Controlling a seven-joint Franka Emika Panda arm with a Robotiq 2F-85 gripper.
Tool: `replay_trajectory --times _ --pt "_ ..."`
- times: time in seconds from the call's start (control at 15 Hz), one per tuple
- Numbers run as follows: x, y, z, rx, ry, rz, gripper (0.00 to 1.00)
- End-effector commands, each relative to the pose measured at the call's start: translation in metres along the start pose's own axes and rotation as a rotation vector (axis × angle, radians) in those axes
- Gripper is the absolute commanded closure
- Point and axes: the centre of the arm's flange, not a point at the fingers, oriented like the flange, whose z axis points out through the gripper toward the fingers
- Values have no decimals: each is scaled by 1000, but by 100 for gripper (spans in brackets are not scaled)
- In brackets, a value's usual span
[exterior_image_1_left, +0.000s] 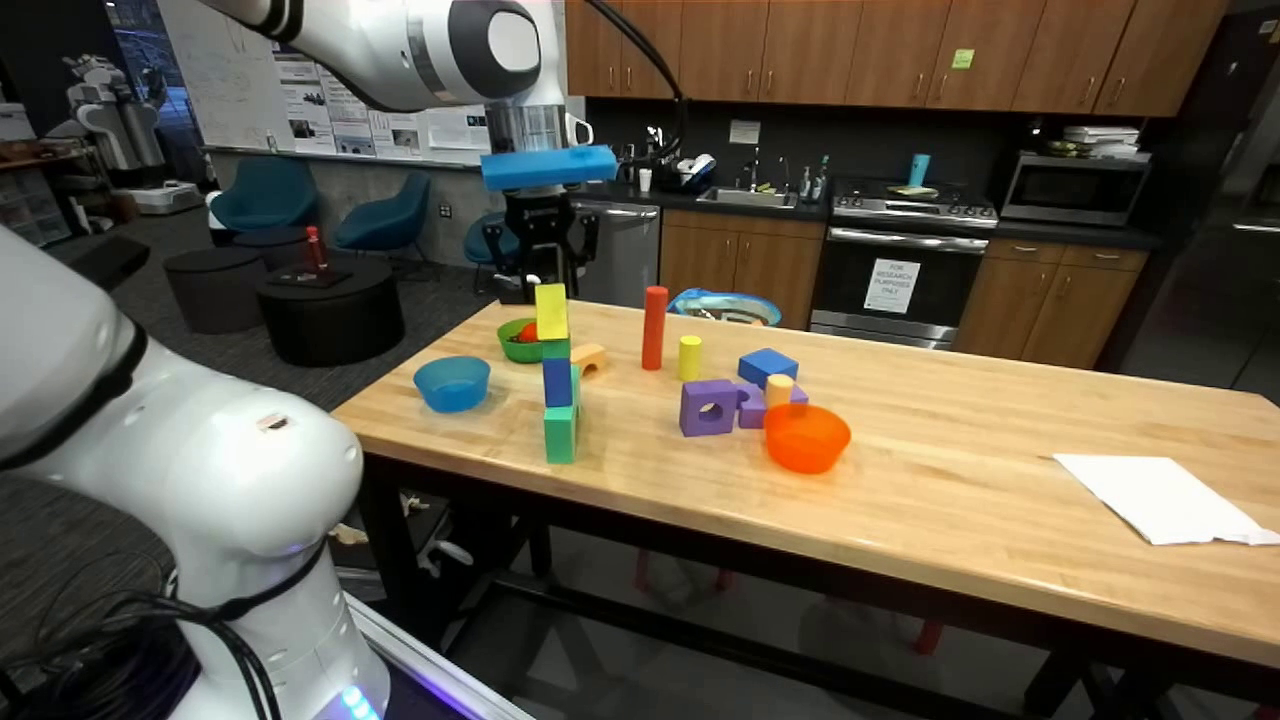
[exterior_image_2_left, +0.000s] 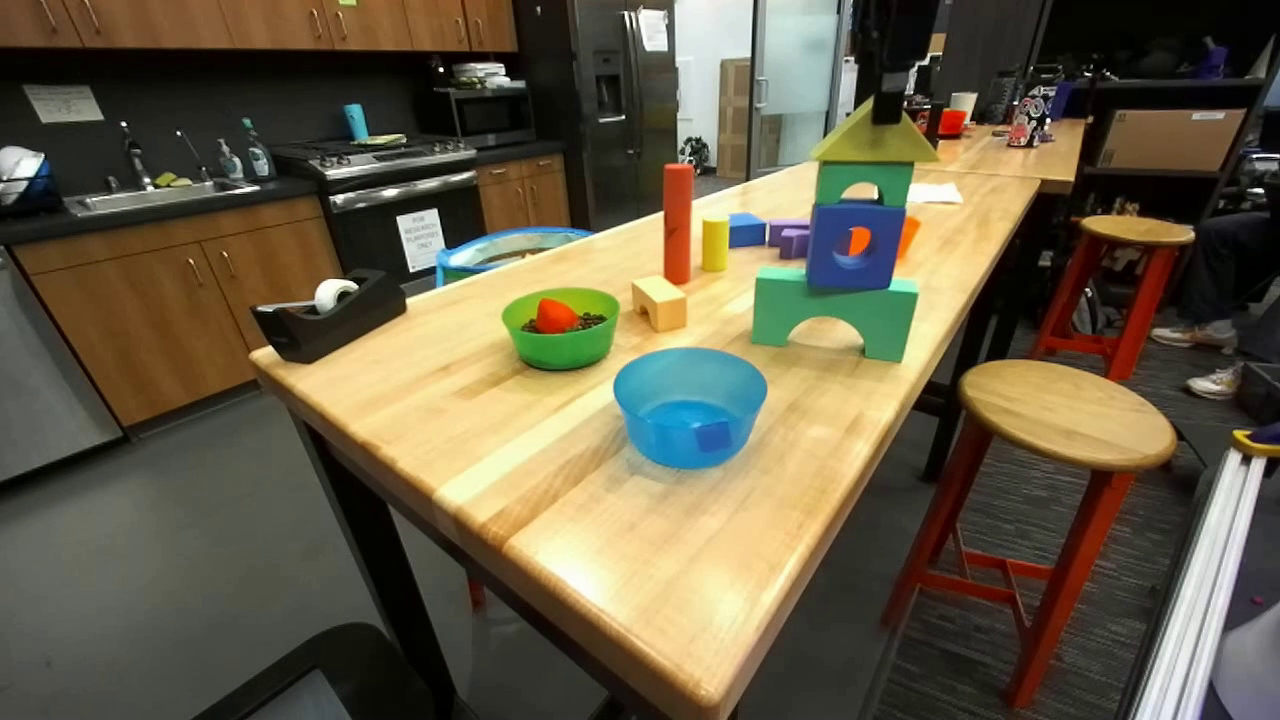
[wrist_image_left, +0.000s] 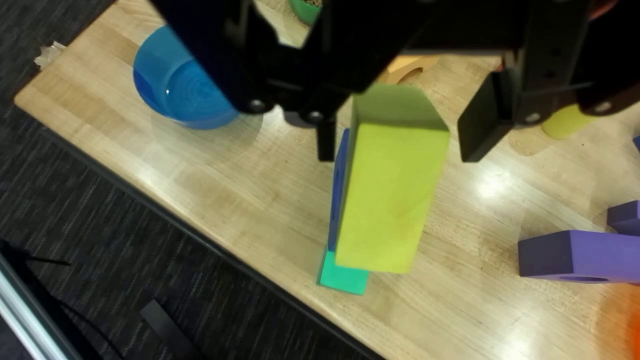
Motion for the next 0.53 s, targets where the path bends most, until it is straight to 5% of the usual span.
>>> replay_trajectory --times 0.0,0.47 --pt "-4 1 2 -6 14 -2 4" --pt "-6 -1 -7 -26 29 10 0"
